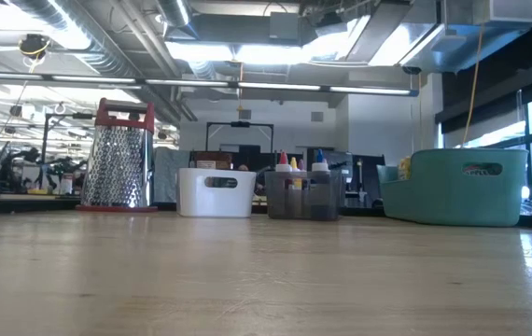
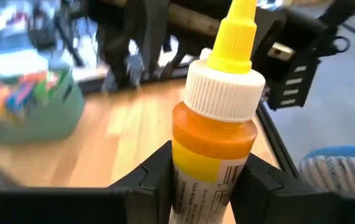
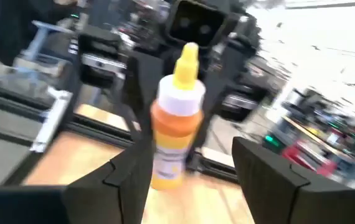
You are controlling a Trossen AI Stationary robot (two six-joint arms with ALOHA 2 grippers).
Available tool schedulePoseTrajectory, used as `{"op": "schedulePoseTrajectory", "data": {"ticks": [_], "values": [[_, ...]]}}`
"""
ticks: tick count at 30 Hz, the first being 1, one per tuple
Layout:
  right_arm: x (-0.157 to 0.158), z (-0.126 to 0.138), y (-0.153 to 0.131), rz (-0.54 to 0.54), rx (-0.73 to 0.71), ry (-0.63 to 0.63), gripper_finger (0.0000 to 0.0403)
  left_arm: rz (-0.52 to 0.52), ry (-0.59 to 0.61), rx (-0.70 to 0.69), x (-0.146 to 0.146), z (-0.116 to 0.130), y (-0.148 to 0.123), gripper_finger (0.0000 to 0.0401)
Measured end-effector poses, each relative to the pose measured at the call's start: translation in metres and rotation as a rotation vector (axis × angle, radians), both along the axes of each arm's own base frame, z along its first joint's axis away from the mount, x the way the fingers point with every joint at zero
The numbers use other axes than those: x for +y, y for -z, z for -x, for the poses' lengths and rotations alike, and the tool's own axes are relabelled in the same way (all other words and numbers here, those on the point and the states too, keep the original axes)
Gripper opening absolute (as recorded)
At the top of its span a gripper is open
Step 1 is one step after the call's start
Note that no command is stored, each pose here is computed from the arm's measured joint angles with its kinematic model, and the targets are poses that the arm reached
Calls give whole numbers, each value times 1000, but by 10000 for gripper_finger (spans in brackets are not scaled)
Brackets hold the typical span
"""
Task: Pick & Place Kitchen Items
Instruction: Put the yellow coloring bottle into the black transparent bin
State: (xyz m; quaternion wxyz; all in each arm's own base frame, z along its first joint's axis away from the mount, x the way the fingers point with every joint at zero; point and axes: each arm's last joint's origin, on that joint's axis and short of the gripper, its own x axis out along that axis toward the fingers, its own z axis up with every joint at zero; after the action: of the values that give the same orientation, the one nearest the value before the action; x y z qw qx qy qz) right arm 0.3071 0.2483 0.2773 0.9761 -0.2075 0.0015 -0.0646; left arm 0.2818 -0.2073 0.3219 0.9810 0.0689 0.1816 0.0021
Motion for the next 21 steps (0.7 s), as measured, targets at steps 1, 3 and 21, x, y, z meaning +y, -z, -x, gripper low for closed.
{"op": "schedulePoseTrajectory", "data": {"ticks": [1, 3, 21], "values": [[0, 2, -2, -2, -1, 20, 219, 25, -21, 24, 2, 1, -2, 113], [-1, 3, -5, -23, -11, 23, 220, 62, -62, 68, 7, 2, -4, 113], [-18, -20, -10, -267, 271, -1, 221, 245, -49, 420, 44, -8, 15, 113]]}}
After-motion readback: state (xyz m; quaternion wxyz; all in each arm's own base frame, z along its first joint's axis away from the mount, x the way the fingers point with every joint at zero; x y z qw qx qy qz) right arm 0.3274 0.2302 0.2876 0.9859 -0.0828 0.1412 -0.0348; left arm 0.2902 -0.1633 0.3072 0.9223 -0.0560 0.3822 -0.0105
